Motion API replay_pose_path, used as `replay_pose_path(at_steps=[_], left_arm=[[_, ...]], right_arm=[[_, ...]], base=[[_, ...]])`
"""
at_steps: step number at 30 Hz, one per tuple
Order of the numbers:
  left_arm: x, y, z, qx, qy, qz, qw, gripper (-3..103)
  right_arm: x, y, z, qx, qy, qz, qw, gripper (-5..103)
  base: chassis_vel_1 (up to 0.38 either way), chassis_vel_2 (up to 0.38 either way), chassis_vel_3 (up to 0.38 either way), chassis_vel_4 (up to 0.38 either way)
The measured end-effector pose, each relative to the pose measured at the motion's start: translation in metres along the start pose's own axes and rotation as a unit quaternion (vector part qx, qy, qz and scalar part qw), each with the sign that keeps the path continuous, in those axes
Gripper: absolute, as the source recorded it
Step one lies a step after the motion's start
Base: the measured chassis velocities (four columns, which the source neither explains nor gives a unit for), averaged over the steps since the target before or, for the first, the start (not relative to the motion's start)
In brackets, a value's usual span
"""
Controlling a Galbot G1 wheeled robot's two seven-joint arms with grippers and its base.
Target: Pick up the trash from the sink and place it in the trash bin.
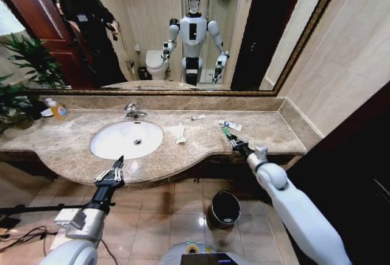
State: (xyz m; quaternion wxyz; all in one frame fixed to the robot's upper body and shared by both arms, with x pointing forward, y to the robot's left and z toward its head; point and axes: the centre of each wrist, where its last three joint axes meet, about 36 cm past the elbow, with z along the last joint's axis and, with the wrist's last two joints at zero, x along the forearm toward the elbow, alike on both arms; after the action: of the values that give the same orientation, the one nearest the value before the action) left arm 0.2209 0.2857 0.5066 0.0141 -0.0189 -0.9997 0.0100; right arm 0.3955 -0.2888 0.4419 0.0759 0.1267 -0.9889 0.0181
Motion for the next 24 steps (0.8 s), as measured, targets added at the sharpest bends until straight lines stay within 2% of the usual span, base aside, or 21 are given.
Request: replay_pose_path(at_steps=[5,8,11,18,24], left_arm=[[0.000,0.000,0.000,0.000,0.000,0.000,1.0000,0],[0.000,0.000,0.000,0.000,0.000,0.000,1.0000,0],[0.000,0.000,0.000,0.000,0.000,0.000,1.0000,0],[0.000,0.000,0.000,0.000,0.000,0.000,1.0000,0],[0.000,0.000,0.000,0.000,0.000,0.000,1.0000,0]], right_arm=[[0.059,0.025,0.017,-0.011,0.021,0.014,1.000,21],[0.071,0.032,0.026,-0.012,0.033,0.015,0.999,21],[0.089,0.044,0.052,-0.016,0.058,0.019,0.998,21],[0.098,0.047,0.102,-0.014,0.092,0.035,0.995,21],[0.095,0.048,0.150,-0.030,0.127,0.054,0.990,21]], base=[[0.000,0.000,0.000,0.000],[0.000,0.000,0.000,0.000],[0.000,0.000,0.000,0.000],[0.000,0.000,0.000,0.000],[0.000,0.000,0.000,0.000]])
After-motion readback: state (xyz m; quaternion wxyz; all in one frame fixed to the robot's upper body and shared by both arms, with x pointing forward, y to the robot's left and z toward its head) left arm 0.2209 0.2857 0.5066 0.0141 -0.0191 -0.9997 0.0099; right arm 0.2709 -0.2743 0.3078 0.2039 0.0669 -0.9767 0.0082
